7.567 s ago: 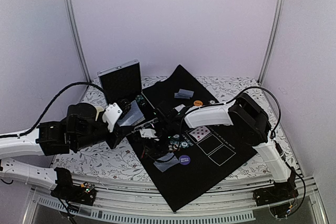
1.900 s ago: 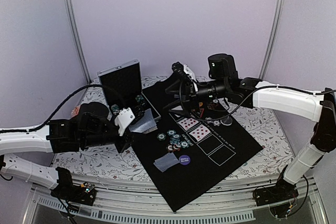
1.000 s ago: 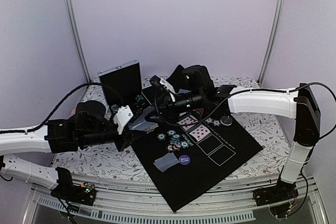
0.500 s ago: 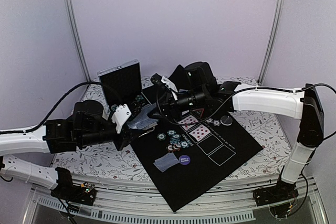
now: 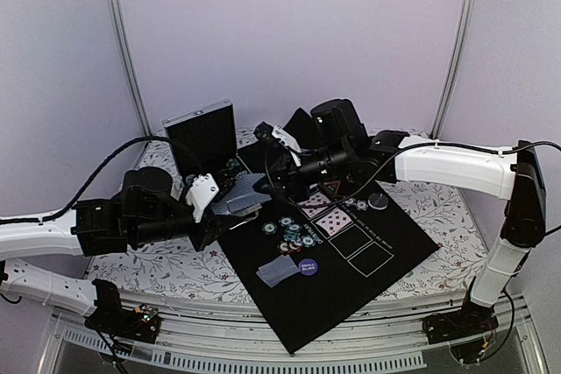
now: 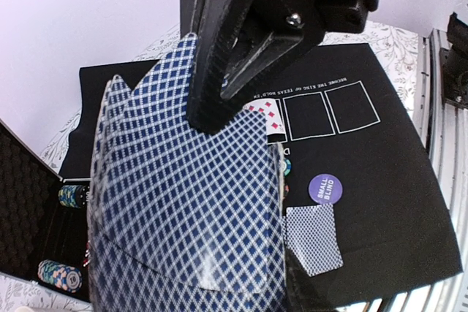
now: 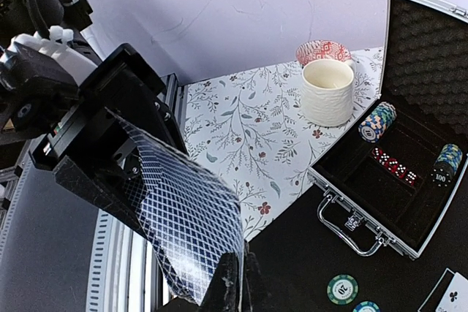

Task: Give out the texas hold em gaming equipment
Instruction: Pick up the poker card from the face-down deck piles, then place the poker card in the community card area.

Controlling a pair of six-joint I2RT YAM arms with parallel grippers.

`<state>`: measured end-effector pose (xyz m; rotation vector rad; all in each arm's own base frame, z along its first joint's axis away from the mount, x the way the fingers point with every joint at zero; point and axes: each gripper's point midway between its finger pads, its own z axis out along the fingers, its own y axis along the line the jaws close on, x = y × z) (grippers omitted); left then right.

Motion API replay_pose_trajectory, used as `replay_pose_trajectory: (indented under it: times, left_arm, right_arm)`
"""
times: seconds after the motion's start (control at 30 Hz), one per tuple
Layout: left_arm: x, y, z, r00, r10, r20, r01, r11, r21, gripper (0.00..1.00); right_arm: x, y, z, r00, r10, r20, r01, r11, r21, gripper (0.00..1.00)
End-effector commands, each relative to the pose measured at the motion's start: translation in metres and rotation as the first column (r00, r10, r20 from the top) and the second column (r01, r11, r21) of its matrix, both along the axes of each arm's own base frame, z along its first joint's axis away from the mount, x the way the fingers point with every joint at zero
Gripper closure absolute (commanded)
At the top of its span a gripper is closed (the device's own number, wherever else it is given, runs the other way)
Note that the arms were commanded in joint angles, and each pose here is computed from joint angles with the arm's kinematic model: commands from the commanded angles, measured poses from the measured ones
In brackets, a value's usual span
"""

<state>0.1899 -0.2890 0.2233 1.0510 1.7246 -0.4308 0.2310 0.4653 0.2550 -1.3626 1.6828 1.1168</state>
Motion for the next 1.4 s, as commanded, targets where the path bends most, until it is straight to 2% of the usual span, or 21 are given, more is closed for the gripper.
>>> replay_pose_trajectory:
  times: [0.0,0.53,0.73,0.8,0.9,1.0,1.1,1.2,1.37]
  left_arm:
    - [0.001,0.001,0.018,0.999,0.001,0.033,0.001,0.999,-0.051,0.65]
    - [0.0,0.004,0.017,0.999,0.009,0.031,-0.007,0.999,-0.052,0.65]
    - [0.0,0.004,0.016,1.0,0.009,0.028,-0.008,0.999,-0.052,0.65]
    - [0.0,0.004,0.016,1.0,0.011,0.027,-0.009,0.999,-0.051,0.65]
    - [0.001,0.005,0.015,0.999,0.011,0.03,-0.01,0.999,-0.049,0.65]
    - [0.001,0.005,0.014,0.999,0.01,0.034,-0.008,0.999,-0.045,0.65]
    - [0.001,0.004,0.013,0.999,0.006,0.038,-0.004,0.999,-0.042,0.65]
    - [0.001,0.004,0.014,0.999,0.003,0.041,-0.002,0.999,-0.04,0.65]
    - [-0.001,0.006,0.014,0.999,0.001,0.04,0.001,0.999,-0.042,0.65]
  right_arm:
    - [0.001,-0.007,0.015,0.999,-0.031,0.03,0.032,0.999,-0.015,0.97]
    - [0.0,-0.04,0.043,0.994,-0.053,0.1,0.058,0.997,-0.046,0.98]
    - [-0.008,-0.076,0.068,0.998,-0.02,0.062,0.021,1.0,-0.022,0.98]
    - [-0.005,-0.095,0.07,0.998,-0.047,0.047,0.049,0.998,-0.048,0.98]
    - [0.019,-0.137,0.049,0.987,-0.16,0.012,0.16,0.976,-0.149,0.98]
    - [0.045,-0.183,0.007,0.947,-0.304,-0.1,0.268,0.924,-0.275,0.98]
    - [0.055,-0.213,-0.05,0.895,-0.428,-0.124,0.329,0.824,-0.462,0.98]
    - [0.053,-0.219,-0.085,0.88,-0.447,-0.162,0.3,0.785,-0.542,0.98]
    - [0.033,-0.224,-0.127,0.912,-0.371,-0.176,0.193,0.766,-0.613,0.98]
